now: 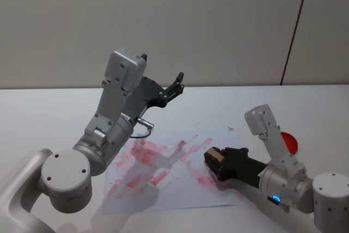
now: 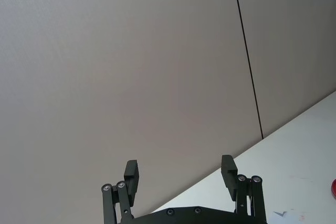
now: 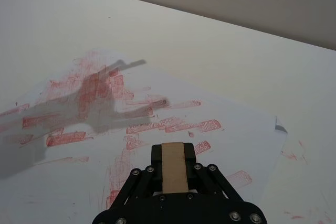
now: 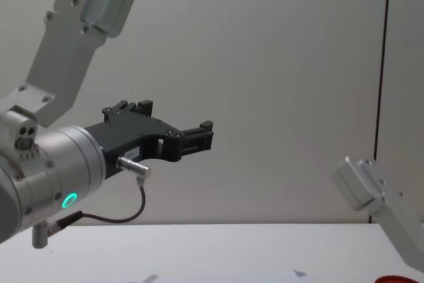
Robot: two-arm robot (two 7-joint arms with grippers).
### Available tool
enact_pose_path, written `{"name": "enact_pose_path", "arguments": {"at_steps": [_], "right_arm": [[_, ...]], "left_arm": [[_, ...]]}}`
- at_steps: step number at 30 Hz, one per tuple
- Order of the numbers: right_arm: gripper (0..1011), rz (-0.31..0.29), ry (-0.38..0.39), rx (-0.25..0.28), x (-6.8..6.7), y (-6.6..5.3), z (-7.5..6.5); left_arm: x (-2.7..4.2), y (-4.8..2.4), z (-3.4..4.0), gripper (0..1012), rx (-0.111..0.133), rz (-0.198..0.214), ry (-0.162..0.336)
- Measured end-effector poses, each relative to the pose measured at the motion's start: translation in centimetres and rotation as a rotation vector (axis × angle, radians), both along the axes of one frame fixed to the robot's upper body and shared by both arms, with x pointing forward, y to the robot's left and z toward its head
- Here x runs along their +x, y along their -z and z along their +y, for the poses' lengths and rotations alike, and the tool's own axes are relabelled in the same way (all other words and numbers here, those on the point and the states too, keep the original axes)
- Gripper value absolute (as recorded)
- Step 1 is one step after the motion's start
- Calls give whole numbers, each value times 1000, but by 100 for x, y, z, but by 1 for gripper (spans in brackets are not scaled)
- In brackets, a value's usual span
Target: Use the one hand to pick up the stamp and affix it onto the A4 paper.
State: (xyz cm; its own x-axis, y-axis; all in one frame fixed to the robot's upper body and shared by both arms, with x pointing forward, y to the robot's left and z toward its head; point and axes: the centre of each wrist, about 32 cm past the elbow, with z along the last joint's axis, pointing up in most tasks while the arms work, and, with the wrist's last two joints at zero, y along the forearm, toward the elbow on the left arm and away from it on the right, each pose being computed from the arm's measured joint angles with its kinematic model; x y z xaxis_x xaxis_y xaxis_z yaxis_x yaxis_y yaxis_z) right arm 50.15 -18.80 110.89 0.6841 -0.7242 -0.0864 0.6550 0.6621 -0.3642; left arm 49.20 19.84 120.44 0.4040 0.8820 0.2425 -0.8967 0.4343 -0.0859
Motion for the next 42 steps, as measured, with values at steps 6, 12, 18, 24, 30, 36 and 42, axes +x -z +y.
{"name": "enact_pose_path", "arguments": {"at_steps": [6,12,18,24,30,36,42], "right_arm": [[219,-1,9,16,3,4,15],[219,-23,11,63,12,-68,43],[219,-81,20,139,39,-288,32],[219,-130,53,187,39,-499,-82],[219,-159,119,191,-14,-644,-348],[219,-161,176,154,-73,-664,-590],[219,-156,233,93,-129,-619,-844]], "left_arm": [[0,0,0,1001,0,0,0],[0,0,0,1001,0,0,0],[0,0,0,1001,0,0,0],[0,0,0,1002,0,0,0],[0,0,0,1002,0,0,0],[0,0,0,1001,0,0,0],[0,0,0,1001,0,0,0]]}}
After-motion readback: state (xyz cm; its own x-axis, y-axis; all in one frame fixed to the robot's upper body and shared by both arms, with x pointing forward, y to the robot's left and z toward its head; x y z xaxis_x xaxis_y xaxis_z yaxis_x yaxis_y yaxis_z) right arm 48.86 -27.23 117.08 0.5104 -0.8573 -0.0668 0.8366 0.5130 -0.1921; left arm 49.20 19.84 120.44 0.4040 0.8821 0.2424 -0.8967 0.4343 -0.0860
